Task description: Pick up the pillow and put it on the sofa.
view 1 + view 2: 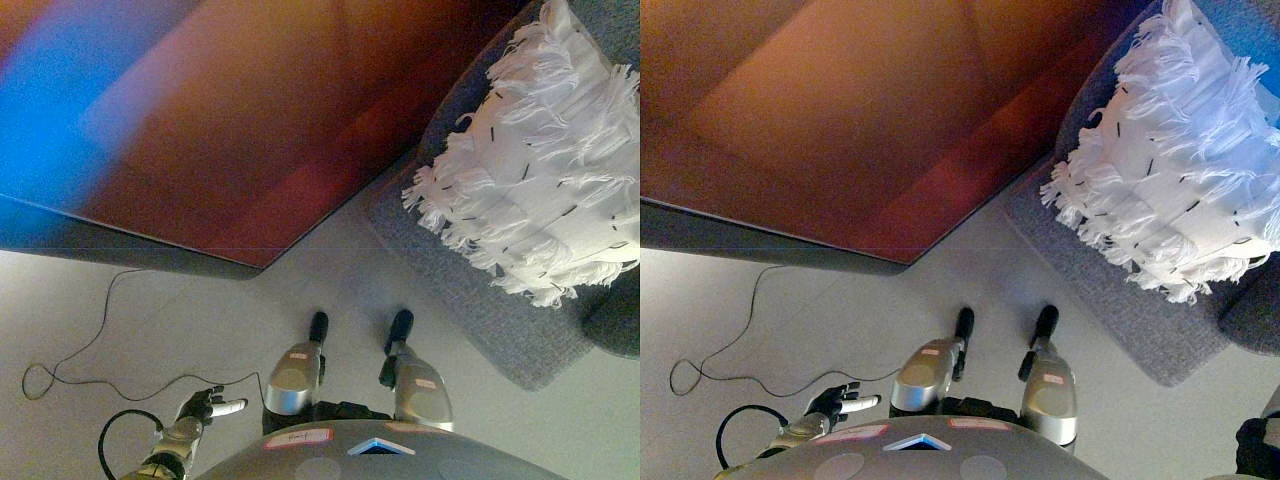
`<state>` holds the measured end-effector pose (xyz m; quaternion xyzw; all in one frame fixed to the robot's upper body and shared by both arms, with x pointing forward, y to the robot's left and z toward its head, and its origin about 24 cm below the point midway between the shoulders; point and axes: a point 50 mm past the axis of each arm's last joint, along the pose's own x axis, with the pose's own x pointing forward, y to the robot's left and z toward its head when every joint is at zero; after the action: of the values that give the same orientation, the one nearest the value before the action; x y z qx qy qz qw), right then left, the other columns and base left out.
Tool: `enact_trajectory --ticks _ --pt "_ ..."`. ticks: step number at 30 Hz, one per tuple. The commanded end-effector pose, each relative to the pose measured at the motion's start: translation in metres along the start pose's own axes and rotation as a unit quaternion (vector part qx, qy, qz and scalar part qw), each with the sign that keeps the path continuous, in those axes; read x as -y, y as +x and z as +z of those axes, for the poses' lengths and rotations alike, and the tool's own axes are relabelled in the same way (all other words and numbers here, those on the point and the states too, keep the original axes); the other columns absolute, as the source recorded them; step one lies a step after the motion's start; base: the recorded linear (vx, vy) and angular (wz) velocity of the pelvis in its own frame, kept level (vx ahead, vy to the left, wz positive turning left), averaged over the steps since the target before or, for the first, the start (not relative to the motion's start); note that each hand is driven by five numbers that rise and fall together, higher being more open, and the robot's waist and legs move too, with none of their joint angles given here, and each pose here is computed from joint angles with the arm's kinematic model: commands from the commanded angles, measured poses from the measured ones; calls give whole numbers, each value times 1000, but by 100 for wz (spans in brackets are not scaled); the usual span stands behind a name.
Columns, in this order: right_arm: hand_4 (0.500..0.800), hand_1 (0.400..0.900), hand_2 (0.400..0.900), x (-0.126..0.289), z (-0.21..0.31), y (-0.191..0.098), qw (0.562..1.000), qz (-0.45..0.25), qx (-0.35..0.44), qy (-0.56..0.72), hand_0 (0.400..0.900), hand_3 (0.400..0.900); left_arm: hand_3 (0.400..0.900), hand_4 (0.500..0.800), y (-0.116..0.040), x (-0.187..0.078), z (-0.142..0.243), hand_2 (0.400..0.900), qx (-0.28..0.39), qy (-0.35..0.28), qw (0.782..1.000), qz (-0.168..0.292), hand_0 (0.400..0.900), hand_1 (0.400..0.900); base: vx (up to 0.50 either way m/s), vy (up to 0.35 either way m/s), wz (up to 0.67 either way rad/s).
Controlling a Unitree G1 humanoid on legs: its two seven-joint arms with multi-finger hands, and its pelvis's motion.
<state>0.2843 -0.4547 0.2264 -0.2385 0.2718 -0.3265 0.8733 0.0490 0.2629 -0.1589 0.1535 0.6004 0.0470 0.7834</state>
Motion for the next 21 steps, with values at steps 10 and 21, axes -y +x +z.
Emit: enact_trajectory --ticks 10,21 --pt "800 900 900 55 -36 -9 992 -99 -42 -71 900 900 900 800 -13 -29 -55 900 -91 70 992 53 900 900 51 -10 -18" --pt "800 900 900 52 -55 -6 993 -67 -47 -82 900 900 900 800 -10 -31 -46 900 -92 81 991 56 900 900 -27 15 -14"
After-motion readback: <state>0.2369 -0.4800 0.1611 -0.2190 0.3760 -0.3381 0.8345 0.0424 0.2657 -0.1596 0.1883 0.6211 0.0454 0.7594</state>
